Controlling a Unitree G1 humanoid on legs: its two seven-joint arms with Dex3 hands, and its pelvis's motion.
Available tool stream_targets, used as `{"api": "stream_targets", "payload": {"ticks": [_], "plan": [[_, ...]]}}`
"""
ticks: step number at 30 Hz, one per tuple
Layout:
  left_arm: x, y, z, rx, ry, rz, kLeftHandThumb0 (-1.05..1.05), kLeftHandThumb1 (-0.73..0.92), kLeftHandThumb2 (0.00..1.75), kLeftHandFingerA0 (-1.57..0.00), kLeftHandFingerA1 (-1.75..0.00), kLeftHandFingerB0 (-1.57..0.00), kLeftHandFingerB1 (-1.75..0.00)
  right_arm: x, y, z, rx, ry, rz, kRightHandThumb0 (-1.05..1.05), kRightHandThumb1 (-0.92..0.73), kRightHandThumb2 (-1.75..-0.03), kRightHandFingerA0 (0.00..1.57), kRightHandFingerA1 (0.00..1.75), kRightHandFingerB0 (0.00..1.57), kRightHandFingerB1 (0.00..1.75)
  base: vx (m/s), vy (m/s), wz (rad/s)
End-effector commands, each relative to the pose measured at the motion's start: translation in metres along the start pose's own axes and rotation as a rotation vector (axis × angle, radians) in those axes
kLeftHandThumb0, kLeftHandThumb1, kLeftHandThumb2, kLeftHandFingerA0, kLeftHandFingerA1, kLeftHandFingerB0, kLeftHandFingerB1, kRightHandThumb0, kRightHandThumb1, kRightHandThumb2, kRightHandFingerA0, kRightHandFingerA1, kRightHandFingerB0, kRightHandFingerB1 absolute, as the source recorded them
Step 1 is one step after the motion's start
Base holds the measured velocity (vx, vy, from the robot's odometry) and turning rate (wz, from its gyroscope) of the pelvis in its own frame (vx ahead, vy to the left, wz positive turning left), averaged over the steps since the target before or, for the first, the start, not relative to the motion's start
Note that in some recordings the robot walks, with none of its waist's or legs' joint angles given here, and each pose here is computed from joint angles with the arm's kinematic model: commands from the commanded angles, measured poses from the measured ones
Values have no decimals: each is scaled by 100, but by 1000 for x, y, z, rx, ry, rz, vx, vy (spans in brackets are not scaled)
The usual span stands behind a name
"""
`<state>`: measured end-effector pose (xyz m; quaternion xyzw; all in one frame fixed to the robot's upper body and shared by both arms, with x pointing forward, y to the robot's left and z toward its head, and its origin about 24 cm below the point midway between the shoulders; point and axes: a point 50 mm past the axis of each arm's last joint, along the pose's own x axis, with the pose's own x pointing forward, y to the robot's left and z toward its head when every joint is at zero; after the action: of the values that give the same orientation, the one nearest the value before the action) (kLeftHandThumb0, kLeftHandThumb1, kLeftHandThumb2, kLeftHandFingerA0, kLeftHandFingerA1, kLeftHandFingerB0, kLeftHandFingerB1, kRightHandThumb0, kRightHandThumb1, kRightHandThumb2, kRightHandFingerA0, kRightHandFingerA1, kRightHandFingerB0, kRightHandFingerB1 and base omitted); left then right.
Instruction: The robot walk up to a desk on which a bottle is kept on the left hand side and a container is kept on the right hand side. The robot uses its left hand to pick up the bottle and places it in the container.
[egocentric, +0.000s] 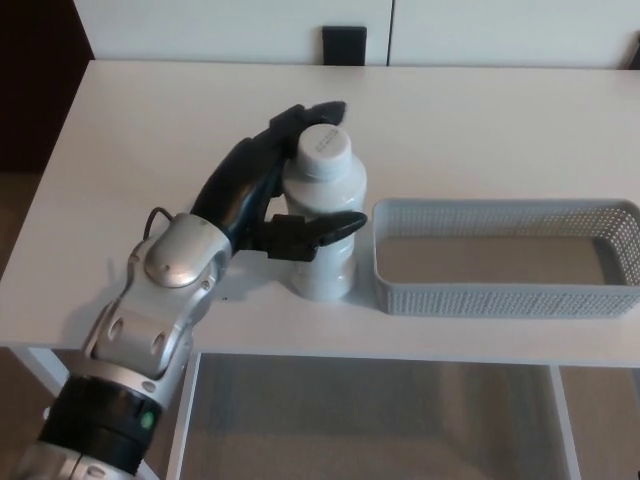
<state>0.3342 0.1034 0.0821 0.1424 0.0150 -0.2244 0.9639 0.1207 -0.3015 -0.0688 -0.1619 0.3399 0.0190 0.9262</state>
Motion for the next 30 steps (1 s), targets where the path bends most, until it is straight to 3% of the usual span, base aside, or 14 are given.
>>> {"api": "stream_targets", "payload": {"ticks": [1, 2, 3, 10, 11, 13, 14, 17, 18, 21, 22, 26, 27, 30], "plan": [[-15, -12, -53, 235, 257, -32, -3, 73, 61, -110, -97, -85, -56, -1, -4, 1, -11, 32, -25, -39, -68, -72, 30, 45, 27, 42, 0, 0, 0], [-14, -12, -51, 238, 249, -31, -3, 72, 61, -105, -104, -85, -61, 0, -4, 2, -10, 32, -27, -31, -51, -92, 22, 53, 19, 50, 0, 0, 0], [-14, -11, -48, 237, 237, -27, -4, 73, 61, -103, -103, -81, -66, 1, -4, 4, -13, 31, -27, -33, -71, -61, 30, 41, 30, 38, 0, 0, 0], [-13, -6, -35, 197, 167, -13, -1, 75, 61, -102, -106, -79, -75, 1, -4, 7, -19, 33, -21, -33, -73, -62, 30, 42, 30, 38, 0, 0, 0], [-12, -5, -21, 142, 103, -13, -1, 76, 62, -103, -102, -77, -77, 1, -4, 7, -21, 31, -23, -31, -52, -93, 21, 52, 21, 51, 0, 0, 0], [-11, -4, -14, 119, 75, -14, -3, 76, 62, -106, -93, -78, -73, 2, -4, 7, -19, 31, -23, -31, -52, -93, 20, 52, 21, 51, 0, 0, 0], [-11, -4, -8, 112, 56, -7, -5, 75, 61, -109, -92, -81, -71, 2, -4, 7, -19, 31, -21, -34, -73, -62, 29, 41, 31, 39, 0, 0, 0], [-9, -1, 12, 82, -22, 10, -5, 74, 61, -104, -93, -82, -67, 3, -5, 7, -13, 31, -20, -34, -72, -62, 29, 40, 32, 39, 0, 0, 0], [-9, 0, 33, 31, -106, 26, -3, 74, 61, -113, -84, -86, -71, 4, -6, 8, -9, 31, -22, -35, -71, -61, 29, 40, 33, 39, 0, 0, 0], [-9, 0, 47, 32, -134, 45, -8, 75, 60, -119, -76, -88, -70, 4, -6, 8, -13, 30, -20, -35, -71, -61, 30, 40, 33, 39, 0, 0, 0], [-9, 0, 57, 27, -168, 54, -8, 77, 62, -118, -90, -85, -73, 4, -7, 9, -15, 28, -21, -35, -72, -61, 30, 41, 34, 39, 0, 0, 0], [-8, -2, 86, 14, -267, 81, -12, 78, 63, -114, -95, -85, -75, 5, -8, 12, -21, 18, -24, -34, -72, -61, 30, 41, 34, 39, 0, 0, 0], [-8, -3, 103, 38, -323, 69, -17, 81, 64, -114, -98, -77, -90, 5, -8, 12, -19, 18, -22, -35, -72, -61, 31, 41, 33, 39, 0, 0, 0], [-7, -6, 114, 73, -356, 66, -22, 82, 63, -113, -101, -76, -95, 6, -8, 12, -20, 17, -22, -33, -73, -61, 31, 41, 34, 39, 0, 0, 0]]}}
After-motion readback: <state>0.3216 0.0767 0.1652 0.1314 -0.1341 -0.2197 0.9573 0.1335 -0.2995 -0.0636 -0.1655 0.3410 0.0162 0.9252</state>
